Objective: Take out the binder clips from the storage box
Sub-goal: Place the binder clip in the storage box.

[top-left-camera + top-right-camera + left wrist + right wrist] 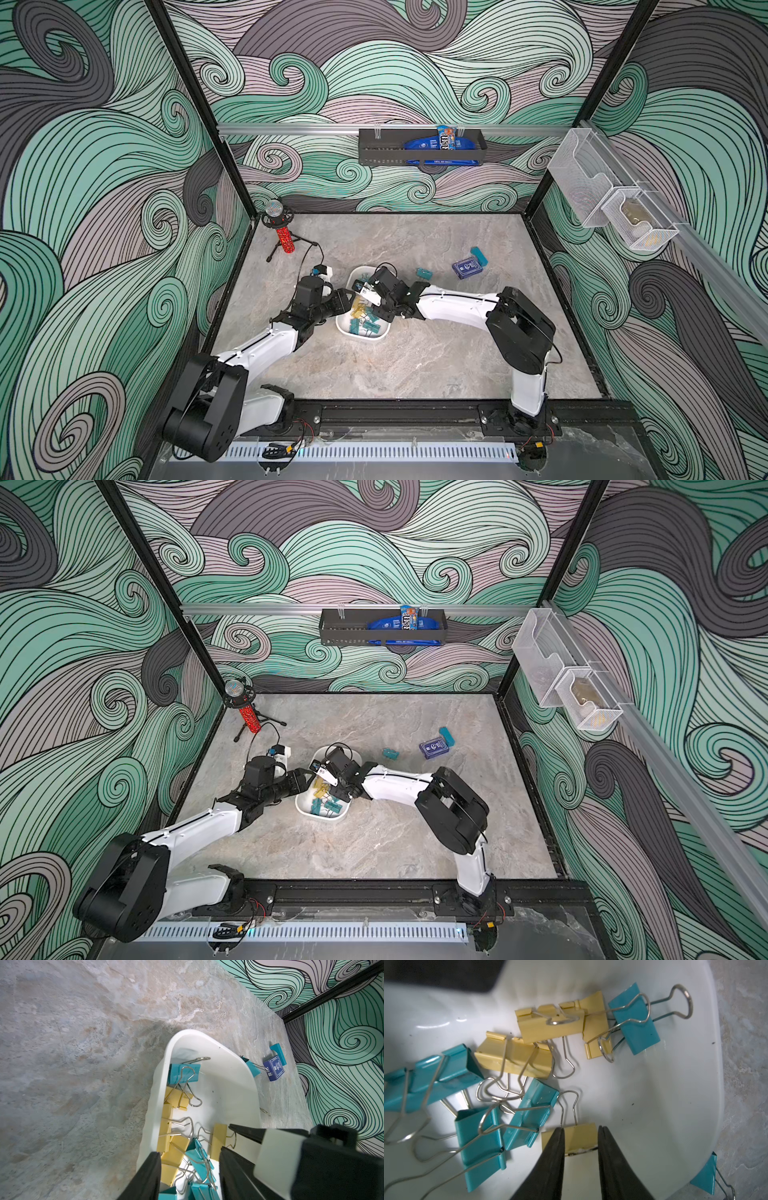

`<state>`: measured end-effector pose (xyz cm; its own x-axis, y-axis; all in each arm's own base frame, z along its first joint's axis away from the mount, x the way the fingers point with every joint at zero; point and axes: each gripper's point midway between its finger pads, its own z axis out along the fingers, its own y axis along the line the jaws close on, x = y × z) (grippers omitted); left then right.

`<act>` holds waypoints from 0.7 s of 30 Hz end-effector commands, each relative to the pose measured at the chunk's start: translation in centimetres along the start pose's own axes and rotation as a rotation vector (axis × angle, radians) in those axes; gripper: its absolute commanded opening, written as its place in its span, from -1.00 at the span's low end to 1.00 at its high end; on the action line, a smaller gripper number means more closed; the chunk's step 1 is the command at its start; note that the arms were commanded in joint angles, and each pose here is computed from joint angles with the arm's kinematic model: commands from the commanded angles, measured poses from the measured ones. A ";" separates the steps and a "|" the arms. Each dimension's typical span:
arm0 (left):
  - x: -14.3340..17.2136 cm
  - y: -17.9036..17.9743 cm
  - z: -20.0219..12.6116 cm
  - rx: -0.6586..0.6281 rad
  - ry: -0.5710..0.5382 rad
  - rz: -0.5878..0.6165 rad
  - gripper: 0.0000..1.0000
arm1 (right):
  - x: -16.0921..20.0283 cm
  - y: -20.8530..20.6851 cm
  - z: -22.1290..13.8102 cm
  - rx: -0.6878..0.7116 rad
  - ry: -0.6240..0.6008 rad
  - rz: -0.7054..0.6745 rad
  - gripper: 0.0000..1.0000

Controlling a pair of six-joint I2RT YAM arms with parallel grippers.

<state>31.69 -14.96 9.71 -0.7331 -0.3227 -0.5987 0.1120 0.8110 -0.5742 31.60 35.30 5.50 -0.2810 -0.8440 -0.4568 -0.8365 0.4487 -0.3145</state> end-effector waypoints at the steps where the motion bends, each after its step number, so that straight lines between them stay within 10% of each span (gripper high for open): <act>1: 0.5 0.3 0.3 0.005 0.018 0.014 -0.03 | -0.4 -0.1 -0.3 0.018 0.008 0.009 -0.38; 21: 1.0 0.3 0.5 0.020 0.029 0.008 -0.03 | -1.6 0.6 -0.7 0.022 -0.005 -0.061 -0.60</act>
<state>31.39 -15.38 9.16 -0.7459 -0.3138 -0.5875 0.1265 0.7992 -0.5876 31.10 35.85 5.86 -0.2582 -0.8625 -0.4352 -0.8401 0.4229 -0.3398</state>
